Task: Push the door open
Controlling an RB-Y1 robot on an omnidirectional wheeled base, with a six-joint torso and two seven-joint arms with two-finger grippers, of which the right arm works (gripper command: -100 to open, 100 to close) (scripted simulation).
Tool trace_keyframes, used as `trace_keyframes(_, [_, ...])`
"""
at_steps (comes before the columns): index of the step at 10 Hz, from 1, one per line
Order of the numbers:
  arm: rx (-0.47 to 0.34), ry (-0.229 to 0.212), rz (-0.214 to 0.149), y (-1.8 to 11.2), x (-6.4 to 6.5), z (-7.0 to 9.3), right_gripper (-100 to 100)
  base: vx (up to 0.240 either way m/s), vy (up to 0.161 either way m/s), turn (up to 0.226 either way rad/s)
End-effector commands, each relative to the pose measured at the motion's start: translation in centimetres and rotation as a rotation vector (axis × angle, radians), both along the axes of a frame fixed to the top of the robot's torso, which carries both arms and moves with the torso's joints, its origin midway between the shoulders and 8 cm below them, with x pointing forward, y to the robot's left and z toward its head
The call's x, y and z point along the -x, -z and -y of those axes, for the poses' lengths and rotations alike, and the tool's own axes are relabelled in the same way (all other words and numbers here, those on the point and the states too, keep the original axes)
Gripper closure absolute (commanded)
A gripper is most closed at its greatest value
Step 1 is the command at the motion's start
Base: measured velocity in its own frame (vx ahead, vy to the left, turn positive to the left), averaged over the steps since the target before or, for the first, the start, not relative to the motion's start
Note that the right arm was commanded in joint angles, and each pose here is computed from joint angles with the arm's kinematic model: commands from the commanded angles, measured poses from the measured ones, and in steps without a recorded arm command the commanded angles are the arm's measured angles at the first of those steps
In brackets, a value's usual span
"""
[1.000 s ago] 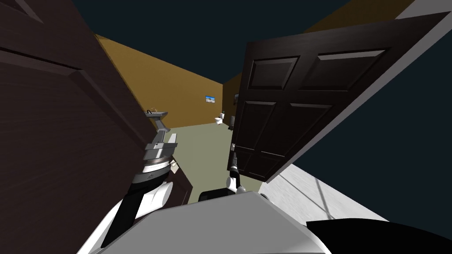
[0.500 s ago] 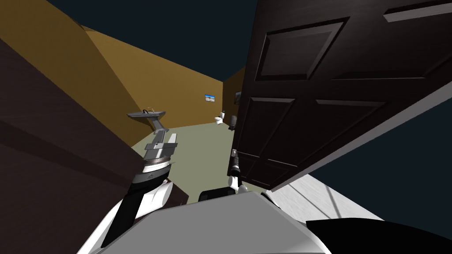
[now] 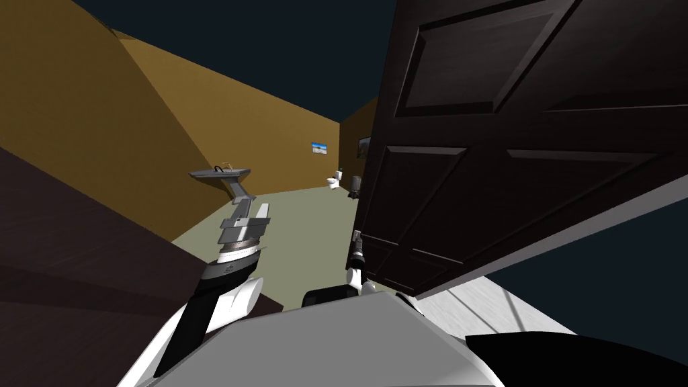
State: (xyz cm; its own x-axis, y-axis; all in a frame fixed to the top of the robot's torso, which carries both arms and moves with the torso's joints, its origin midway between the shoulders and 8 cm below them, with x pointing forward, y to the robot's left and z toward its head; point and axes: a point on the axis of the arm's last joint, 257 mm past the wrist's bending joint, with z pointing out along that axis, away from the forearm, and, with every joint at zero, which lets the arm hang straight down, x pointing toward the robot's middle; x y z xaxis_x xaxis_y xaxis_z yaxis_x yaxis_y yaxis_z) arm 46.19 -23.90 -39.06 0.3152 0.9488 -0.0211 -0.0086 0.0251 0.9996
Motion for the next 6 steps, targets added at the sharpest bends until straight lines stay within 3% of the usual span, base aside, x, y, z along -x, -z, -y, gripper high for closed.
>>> trace_keyframes(1, [-0.001, 0.000, -0.003, 0.1, 0.1, -0.1, 100, -0.021, 0.004, 0.003])
trace_keyframes(4, [-0.001, 0.000, -0.003, 0.1, 0.1, -0.1, 100, -0.007, 0.003, 0.000])
trace_keyframes(5, [0.008, 0.032, -0.006, 0.2, 0.3, 1.4, 100, 0.111, 0.014, -0.009])
trace_keyframes(6, [0.009, 0.040, -0.005, 0.2, 0.4, 1.8, 100, 0.159, 0.009, -0.030])
